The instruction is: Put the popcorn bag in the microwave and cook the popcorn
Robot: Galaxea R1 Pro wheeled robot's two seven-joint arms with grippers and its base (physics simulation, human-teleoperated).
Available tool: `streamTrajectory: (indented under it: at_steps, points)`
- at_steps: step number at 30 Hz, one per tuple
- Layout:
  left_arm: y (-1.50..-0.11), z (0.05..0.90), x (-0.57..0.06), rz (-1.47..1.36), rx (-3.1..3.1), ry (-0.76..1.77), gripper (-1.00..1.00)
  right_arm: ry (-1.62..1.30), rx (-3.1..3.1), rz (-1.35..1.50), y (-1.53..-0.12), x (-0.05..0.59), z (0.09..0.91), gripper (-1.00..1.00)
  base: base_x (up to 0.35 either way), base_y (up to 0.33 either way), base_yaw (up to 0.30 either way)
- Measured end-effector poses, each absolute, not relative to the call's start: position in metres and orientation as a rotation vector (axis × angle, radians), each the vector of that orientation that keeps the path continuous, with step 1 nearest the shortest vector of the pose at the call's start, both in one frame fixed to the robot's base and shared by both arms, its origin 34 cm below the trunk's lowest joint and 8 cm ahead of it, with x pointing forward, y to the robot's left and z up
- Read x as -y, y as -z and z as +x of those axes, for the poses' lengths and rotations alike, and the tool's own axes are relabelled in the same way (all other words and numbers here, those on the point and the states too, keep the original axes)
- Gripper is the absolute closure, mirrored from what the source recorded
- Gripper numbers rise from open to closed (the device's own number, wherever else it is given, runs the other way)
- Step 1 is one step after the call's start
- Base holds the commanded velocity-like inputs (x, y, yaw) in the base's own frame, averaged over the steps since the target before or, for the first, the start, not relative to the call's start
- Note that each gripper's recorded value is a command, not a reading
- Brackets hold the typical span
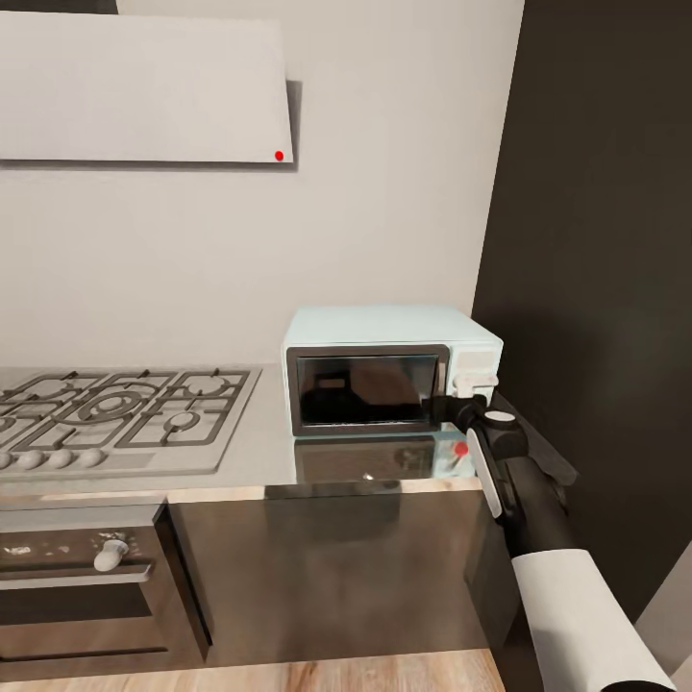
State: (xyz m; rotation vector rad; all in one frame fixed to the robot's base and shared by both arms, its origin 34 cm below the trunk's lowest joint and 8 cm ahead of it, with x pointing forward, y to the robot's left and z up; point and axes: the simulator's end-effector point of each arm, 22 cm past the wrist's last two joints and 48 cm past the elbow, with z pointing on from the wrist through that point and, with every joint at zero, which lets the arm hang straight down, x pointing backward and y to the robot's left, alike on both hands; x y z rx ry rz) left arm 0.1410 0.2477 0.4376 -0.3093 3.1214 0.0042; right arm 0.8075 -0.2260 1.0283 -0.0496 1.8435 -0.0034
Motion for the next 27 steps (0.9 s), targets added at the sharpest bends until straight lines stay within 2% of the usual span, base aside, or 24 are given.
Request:
streamTrajectory:
  at_steps: [27]
  points:
    - [-0.4376, 0.1411, -0.2474, -0.308, -3.121, -0.002, -1.0, 0.022, -1.844, -0.045, -1.0275, 0.2291, 0.8078, -1.0, 0.037, 0.006, 0.0]
